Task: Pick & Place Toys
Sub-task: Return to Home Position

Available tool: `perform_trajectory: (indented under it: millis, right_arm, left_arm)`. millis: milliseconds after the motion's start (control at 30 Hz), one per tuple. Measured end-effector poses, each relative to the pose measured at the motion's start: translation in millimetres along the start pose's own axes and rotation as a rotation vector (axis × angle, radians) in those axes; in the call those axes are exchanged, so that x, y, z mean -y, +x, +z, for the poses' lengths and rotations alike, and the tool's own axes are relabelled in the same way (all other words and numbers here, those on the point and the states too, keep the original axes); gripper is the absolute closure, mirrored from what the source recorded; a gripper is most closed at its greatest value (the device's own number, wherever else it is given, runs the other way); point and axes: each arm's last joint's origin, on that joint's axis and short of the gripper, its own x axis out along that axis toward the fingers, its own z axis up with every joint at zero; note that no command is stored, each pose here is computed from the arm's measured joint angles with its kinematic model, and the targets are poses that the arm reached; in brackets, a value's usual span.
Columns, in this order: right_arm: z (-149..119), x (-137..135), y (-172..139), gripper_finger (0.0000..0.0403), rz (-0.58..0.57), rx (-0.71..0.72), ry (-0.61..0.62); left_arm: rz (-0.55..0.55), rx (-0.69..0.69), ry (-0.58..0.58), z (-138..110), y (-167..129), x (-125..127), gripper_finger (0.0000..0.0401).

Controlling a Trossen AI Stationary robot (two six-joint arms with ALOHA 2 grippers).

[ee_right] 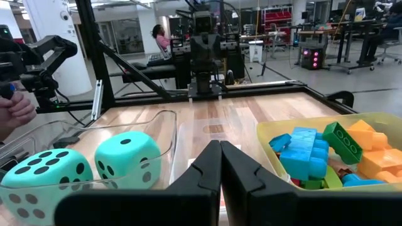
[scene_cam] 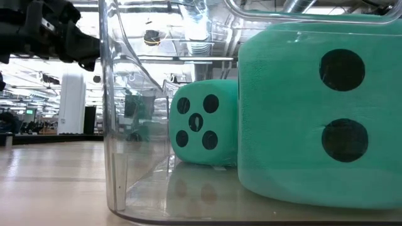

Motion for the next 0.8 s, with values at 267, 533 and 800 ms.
perform_trajectory:
  millis: [267,533,800]
  right_arm:
    - [0.0,0.0,0.0,0.0403,0.0,0.0,0.0]
    - [0.1,0.0,0.0,0.0403,0.0,0.001,0.0]
    - [0.1,0.0,0.0,0.0403,0.0,0.001,0.0]
  left_arm:
    - [-0.066,-0.004,0.05,1.4,-3.3,1.7,0.0384]
    - [-0.078,0.165,0.033,1.7,-12.3,1.7,0.0384]
    - [-0.105,0.165,-0.007,0.5,-19.6,2.0,0.0384]
